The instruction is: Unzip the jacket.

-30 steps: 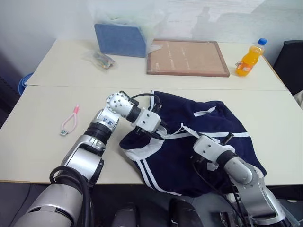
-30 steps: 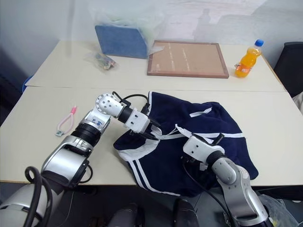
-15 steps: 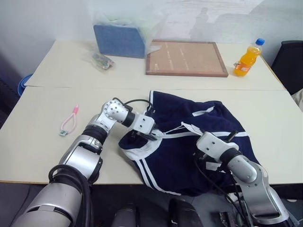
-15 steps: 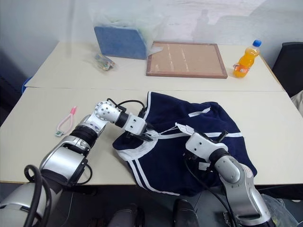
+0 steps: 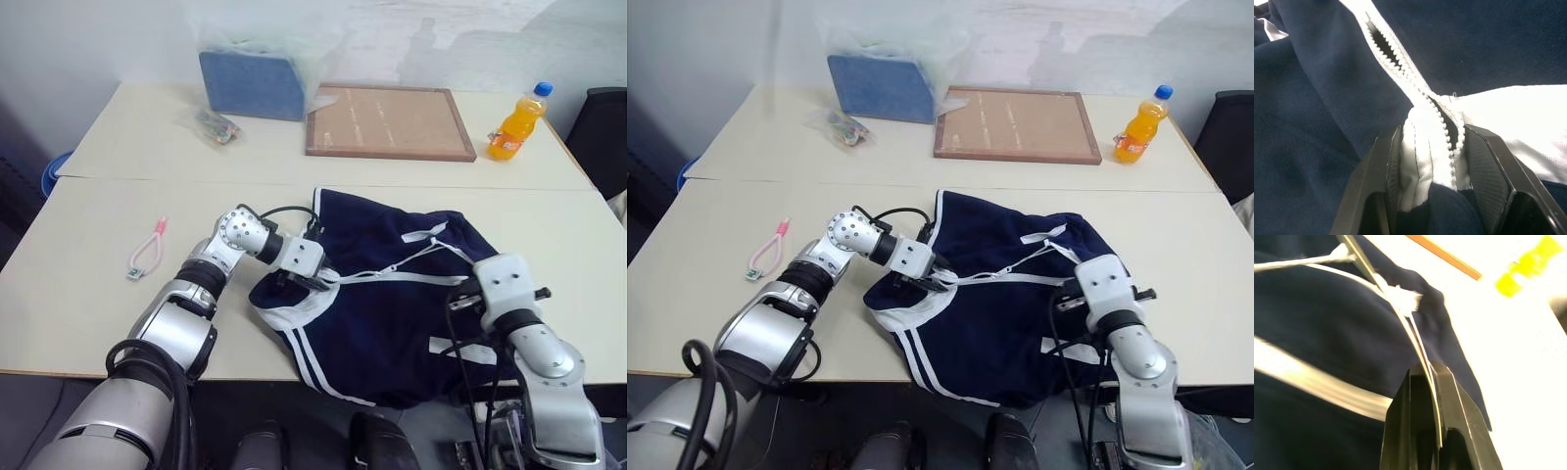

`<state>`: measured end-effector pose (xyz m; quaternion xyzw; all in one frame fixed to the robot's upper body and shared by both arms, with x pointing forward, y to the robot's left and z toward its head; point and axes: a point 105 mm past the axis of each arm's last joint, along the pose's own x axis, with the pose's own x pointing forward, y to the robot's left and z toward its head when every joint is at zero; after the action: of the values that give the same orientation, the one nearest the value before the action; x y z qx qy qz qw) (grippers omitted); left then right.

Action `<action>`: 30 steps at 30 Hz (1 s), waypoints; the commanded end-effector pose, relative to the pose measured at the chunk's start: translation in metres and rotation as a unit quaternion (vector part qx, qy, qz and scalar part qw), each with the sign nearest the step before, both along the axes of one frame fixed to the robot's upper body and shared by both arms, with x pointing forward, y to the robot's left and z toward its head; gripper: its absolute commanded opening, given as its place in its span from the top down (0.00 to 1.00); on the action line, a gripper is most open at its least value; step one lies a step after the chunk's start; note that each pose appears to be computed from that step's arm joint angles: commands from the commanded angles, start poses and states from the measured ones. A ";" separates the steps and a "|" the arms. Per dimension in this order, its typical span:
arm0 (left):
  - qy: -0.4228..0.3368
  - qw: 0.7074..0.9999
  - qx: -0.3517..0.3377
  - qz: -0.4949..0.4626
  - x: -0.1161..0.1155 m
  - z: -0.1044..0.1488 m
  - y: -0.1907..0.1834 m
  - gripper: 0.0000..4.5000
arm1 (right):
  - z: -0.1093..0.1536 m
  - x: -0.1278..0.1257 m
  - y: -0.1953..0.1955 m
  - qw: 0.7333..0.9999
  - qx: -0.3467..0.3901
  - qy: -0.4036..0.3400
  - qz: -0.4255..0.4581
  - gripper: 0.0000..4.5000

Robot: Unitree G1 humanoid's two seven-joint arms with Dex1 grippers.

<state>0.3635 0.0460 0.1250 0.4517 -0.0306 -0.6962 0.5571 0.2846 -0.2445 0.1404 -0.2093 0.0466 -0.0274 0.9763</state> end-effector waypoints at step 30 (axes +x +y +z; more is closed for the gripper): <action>0.058 0.994 -0.047 0.078 0.001 -0.013 0.020 0.55 | 0.058 0.020 -0.154 0.996 -0.078 0.031 -0.029 1.00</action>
<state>0.3642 0.0557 0.1203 0.4043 -0.0287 -0.6752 0.6163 0.2998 -0.4182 0.1905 -0.2424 0.0899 -0.1134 0.9593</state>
